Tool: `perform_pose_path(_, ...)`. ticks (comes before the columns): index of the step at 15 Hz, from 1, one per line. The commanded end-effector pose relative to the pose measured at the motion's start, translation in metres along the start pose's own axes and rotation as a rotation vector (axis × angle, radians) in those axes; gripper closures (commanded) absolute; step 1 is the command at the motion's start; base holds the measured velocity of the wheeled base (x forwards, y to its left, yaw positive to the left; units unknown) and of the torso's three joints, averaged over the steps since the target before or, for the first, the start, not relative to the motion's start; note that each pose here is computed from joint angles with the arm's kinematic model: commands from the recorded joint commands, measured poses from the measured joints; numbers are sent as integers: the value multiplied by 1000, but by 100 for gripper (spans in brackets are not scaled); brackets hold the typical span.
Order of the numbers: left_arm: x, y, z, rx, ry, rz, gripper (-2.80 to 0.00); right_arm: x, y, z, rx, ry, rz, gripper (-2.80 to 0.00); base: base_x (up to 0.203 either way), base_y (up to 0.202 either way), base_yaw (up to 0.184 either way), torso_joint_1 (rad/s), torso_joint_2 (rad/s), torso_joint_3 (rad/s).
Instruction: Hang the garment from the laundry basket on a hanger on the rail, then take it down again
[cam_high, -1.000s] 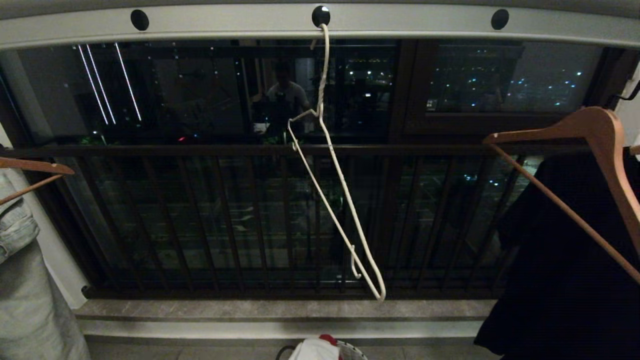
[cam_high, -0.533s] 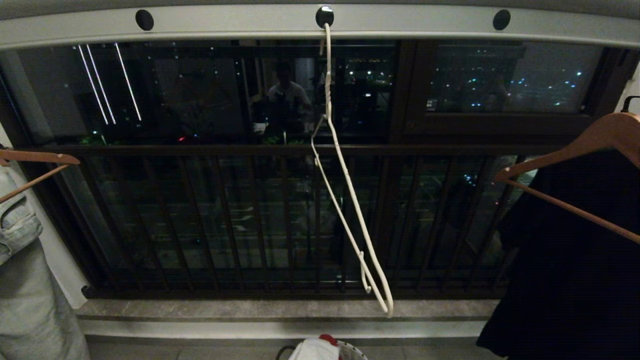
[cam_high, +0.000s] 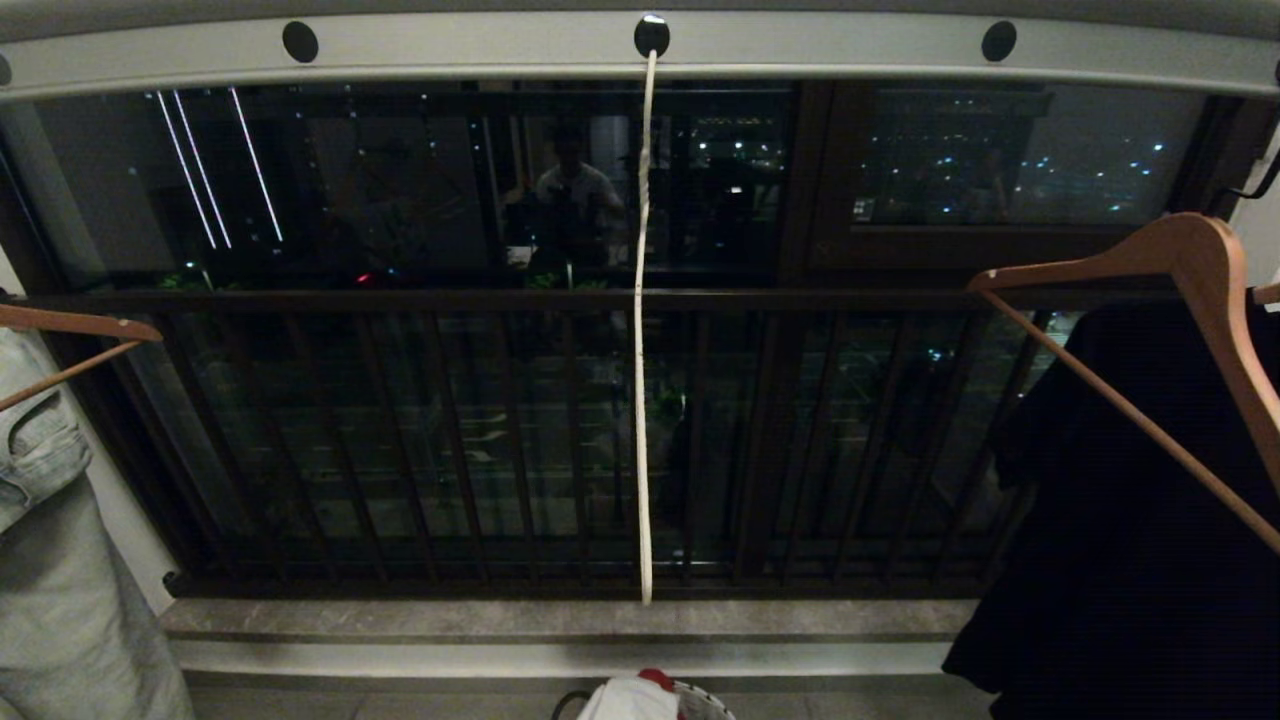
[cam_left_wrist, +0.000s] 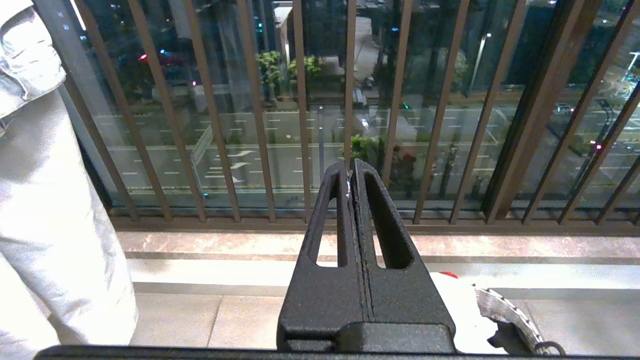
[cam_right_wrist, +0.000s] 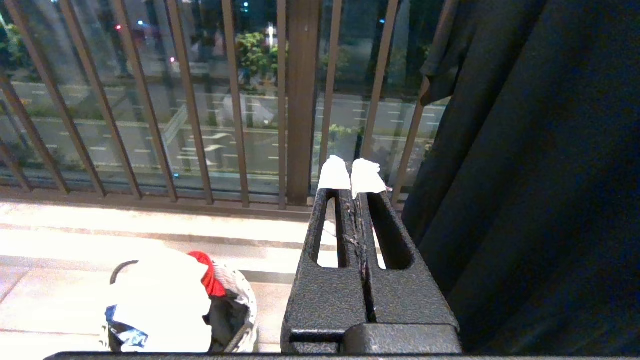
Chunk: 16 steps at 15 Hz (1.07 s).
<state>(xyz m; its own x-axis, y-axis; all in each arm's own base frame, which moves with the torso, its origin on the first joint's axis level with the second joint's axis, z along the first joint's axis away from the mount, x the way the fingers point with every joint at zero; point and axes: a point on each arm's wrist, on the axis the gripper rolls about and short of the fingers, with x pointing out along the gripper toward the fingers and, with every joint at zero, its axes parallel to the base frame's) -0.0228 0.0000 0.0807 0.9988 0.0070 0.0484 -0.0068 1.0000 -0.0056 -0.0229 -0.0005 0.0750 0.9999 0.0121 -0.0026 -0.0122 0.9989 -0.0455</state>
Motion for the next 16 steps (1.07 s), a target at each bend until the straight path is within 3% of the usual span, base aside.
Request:
perform_pose_path(1,1,0,-4,-1,15,1,0,0,0,0,-1,3,0,0,0,0,0,0,0,0)
perform_pose_path(16,1,0,-4,-1,13,1,0,0,0,0,8,4,0,0,0,0,0,0,0,0)
